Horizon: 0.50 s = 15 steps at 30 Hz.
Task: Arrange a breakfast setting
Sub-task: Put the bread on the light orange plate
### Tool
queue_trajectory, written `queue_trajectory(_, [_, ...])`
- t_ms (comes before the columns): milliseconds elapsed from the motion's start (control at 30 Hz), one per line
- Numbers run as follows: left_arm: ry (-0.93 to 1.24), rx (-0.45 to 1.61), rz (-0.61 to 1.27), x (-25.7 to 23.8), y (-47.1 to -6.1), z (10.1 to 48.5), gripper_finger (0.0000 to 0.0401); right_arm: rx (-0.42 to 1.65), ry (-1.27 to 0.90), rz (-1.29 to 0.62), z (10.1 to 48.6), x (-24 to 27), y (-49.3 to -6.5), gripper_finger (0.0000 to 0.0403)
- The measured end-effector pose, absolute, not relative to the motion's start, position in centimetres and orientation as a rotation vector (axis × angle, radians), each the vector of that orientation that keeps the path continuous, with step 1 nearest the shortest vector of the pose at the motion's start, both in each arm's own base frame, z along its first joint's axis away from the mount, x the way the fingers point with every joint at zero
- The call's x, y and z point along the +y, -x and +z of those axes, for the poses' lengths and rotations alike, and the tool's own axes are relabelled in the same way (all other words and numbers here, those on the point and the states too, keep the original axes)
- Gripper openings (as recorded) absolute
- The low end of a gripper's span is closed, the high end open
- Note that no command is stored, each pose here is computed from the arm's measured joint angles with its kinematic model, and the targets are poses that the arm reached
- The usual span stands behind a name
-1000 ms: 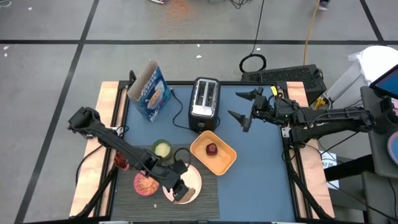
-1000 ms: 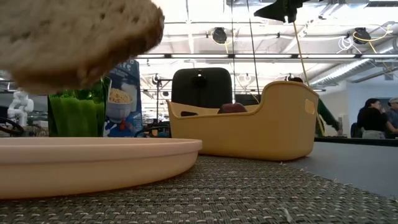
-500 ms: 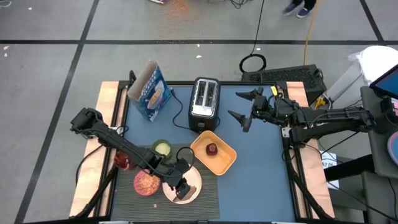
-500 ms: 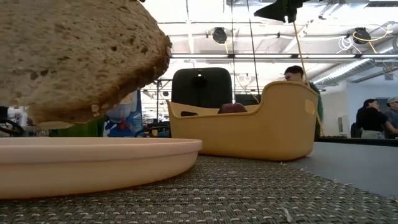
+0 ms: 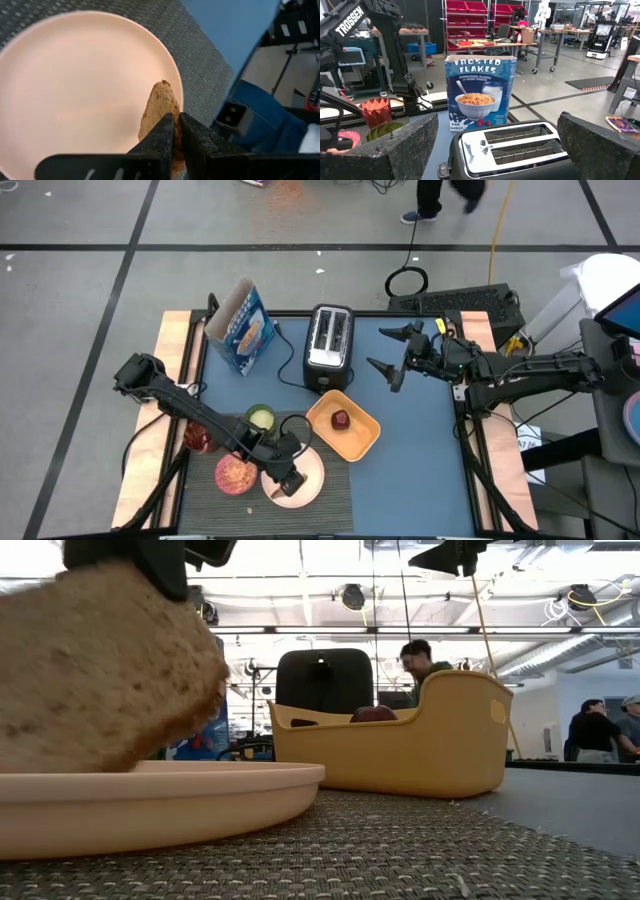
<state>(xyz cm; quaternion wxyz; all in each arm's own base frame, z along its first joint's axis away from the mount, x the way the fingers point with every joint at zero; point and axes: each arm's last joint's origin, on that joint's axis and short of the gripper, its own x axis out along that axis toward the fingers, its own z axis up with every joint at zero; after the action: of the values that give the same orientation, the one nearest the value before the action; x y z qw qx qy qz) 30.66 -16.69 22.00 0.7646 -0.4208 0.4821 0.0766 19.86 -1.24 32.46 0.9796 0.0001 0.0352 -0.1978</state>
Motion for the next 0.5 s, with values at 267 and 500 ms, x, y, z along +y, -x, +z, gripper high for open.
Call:
queue_trajectory(267, [0.904,1.058,0.209,-15.9,-31.4,21.1,0.0031,0.071,0.000,-0.398,32.5,-1.2,-19.9,0.0393])
queue_trajectory(500, [0.867,1.069,0.222,-15.4,-31.6,20.6,0.0031,0.071,0.000,-0.398,32.4,-1.2,-19.9,0.0393])
